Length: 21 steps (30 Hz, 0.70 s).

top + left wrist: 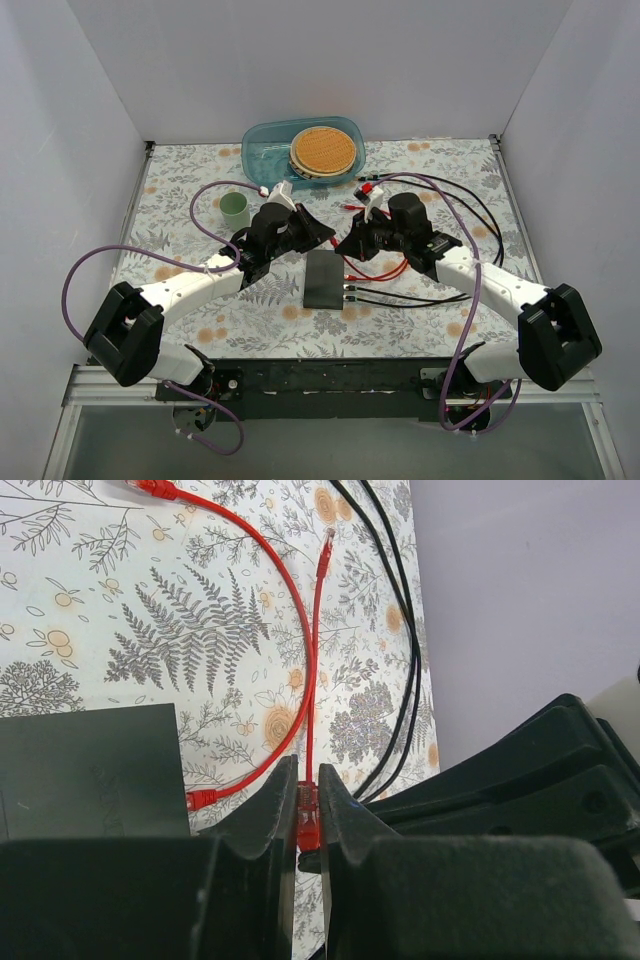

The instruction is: Insert the plug into the switch port

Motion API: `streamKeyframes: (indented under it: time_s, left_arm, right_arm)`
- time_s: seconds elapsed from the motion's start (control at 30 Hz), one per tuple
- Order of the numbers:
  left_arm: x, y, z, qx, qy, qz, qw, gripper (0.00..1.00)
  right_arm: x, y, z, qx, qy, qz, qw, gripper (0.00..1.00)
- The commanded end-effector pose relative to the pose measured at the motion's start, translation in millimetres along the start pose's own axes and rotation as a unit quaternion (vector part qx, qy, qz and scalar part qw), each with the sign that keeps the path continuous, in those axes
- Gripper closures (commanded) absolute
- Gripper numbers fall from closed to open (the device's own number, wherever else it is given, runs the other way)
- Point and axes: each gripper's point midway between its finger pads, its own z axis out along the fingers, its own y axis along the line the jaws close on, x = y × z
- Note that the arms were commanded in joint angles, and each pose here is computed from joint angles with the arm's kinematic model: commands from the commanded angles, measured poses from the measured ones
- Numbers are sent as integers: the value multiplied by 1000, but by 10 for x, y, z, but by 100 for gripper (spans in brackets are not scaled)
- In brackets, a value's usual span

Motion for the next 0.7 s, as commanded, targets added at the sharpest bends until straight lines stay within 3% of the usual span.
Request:
streamKeyframes:
  time_s: [0.0,0.1,0.13,0.2,0.23,0.33,0.53,0.67]
  left_arm:
    - [-105,-207,-64,27,-11,9,1000,100]
    - [-94,-200,-66,27,-8,14,1000,99]
    - [-87,-174,-62,22,-8,16,1000,75]
    - [-104,-85,-64,-1,-13,20,1000,45]
    - [-132,-46,-79,-15,-18,22,999,21]
    - [-254,218,-149,-74,-50,24,996,3]
    - [-308,770,-297,-152,-53,42,986,2]
    - [-213,929,-226,-160,-29,60,985,3]
  right_arm:
    - [-315,46,47,-2,-38,-14,999,99]
    - [-290,12,64,5,-36,-13,999,99]
    - [-295,-9,58,12,-37,-14,999,99]
    - [-262,-54,57,22,-34,-17,999,99]
    - [-269,-105,44,37,-36,-21,998,99]
    - [-202,-248,19,72,-23,-32,997,99]
    - [-61,-588,-54,148,1,-44,988,99]
    - [230,-905,-132,218,53,-31,974,99]
